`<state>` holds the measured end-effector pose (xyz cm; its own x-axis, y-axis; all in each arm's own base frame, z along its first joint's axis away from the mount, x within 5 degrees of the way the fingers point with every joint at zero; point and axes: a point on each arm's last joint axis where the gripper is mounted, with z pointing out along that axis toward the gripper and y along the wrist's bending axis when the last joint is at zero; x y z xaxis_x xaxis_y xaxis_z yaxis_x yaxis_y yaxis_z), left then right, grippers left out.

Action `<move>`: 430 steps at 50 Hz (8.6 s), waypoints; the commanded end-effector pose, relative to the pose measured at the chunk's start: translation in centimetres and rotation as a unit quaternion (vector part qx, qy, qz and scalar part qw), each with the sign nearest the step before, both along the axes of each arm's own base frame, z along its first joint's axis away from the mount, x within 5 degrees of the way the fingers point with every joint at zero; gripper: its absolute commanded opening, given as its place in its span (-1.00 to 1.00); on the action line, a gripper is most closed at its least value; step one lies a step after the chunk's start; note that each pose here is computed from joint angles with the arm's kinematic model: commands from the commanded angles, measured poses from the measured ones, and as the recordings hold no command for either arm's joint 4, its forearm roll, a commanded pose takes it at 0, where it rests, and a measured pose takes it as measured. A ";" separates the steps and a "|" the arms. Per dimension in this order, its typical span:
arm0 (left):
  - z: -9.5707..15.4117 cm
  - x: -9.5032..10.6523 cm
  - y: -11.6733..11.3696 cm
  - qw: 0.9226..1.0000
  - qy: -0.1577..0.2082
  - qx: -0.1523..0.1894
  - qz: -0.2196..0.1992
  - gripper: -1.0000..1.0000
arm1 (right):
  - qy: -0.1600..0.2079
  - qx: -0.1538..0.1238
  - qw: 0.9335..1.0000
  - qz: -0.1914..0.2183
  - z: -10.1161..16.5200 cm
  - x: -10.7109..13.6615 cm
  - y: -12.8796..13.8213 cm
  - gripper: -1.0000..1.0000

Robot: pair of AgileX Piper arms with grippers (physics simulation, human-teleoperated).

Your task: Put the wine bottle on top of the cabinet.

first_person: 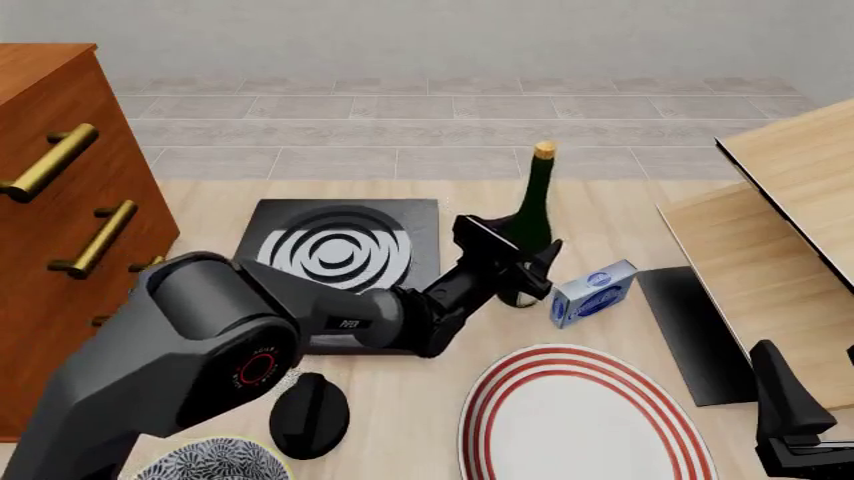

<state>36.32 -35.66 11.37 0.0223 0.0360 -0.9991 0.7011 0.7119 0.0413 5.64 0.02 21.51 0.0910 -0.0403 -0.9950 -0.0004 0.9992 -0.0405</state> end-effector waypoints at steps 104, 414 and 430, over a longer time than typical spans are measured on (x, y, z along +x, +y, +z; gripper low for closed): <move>16.1 -11.9 9.5 0.995 -0.098 0.010 -0.016 -1.00 | 0.000 0.000 1.000 0.000 0.0 0.0 0.0 1.00; 38.0 -17.4 42.7 0.822 -0.135 0.116 0.541 -1.00 | 0.000 0.000 1.000 0.000 0.0 0.0 0.0 1.00; 36.7 -16.8 43.9 0.812 -0.129 0.115 0.557 -1.00 | 0.000 0.000 1.000 0.000 0.0 0.0 0.0 1.00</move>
